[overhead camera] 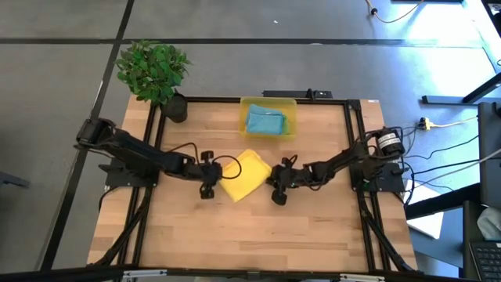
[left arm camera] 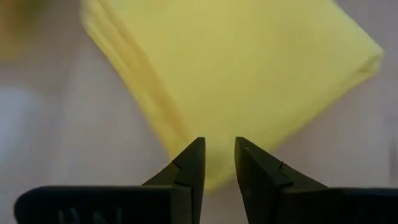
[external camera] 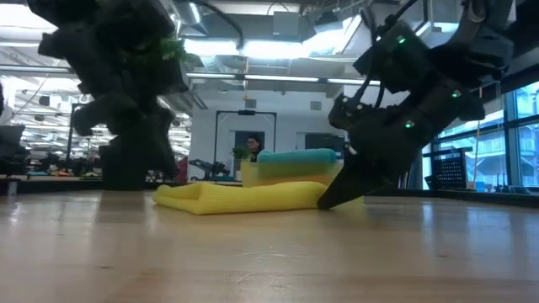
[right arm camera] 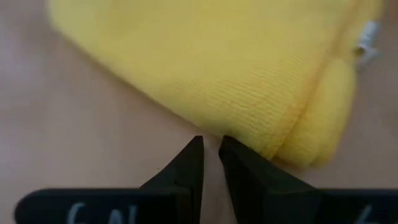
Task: Fold microfiber towels
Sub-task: Fold the yellow microfiber cloth
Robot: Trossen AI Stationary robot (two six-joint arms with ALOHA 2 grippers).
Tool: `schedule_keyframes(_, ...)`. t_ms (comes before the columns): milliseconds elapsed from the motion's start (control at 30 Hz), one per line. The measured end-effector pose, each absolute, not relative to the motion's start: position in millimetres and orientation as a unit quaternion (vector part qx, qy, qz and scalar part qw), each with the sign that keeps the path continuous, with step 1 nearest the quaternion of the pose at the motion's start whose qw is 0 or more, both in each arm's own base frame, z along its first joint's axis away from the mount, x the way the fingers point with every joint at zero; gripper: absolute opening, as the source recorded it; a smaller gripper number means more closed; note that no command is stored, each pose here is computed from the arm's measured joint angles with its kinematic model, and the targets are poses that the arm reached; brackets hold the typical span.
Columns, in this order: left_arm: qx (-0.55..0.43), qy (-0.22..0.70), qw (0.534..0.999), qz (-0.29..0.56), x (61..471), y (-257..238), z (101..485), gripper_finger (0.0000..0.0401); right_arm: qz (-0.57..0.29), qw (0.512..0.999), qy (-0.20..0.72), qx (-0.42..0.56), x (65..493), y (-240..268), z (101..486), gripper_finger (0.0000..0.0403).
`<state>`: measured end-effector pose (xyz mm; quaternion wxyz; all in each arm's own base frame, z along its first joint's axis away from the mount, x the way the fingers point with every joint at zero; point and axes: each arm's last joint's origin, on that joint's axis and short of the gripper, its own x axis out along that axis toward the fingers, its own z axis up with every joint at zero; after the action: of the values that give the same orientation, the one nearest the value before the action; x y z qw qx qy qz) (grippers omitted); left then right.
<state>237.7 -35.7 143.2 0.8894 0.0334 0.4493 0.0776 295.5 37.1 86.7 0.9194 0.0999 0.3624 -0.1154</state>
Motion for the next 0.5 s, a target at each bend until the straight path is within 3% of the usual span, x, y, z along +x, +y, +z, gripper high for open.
schedule_keyframes(267,0.110,0.397,0.893,0.180,231.9,-18.8,167.5,0.0078,-0.183,0.915,0.355,0.056,309.3,9.1,94.8,0.0067)
schedule_keyframes(500,0.063,0.488,0.856,0.159,226.4,-13.3,143.6,0.0078,-0.186,0.906,0.377,0.048,315.6,6.3,99.5,0.0067)
